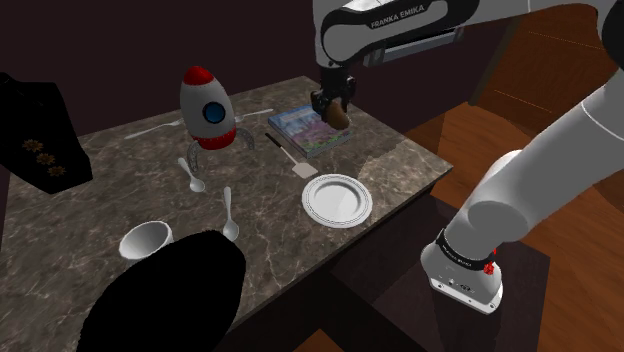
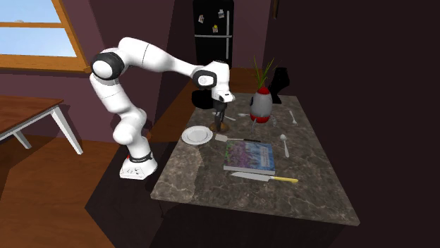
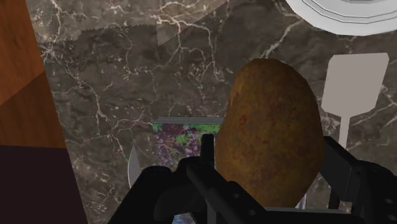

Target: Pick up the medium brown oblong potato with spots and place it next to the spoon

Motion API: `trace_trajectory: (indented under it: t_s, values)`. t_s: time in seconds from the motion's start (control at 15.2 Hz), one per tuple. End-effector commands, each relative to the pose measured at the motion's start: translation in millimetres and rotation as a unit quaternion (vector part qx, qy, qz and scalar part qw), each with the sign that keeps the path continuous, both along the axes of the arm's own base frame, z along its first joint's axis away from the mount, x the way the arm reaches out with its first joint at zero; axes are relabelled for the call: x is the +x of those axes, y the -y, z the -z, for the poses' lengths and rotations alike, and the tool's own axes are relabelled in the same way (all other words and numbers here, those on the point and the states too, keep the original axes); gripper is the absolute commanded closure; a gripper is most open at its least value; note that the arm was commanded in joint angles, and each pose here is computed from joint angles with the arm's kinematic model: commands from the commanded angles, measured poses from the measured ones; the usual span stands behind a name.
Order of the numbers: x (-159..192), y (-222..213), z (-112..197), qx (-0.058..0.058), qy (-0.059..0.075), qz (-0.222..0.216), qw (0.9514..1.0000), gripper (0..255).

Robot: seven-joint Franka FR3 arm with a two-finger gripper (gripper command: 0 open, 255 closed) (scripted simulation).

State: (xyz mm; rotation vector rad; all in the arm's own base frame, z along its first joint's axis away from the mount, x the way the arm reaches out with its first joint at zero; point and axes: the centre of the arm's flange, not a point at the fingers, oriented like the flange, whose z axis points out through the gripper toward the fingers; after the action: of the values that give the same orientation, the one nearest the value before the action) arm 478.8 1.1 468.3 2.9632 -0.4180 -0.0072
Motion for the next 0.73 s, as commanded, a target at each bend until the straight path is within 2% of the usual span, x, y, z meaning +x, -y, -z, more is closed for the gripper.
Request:
trace_trajectory:
  t_s: [0.0, 0.66]
  values:
    - [12, -22, 0, 0.000, 0.000, 0.001, 1.0000, 255]
    - [75, -138, 0, 0.000, 0.000, 0.001, 1.0000, 255]
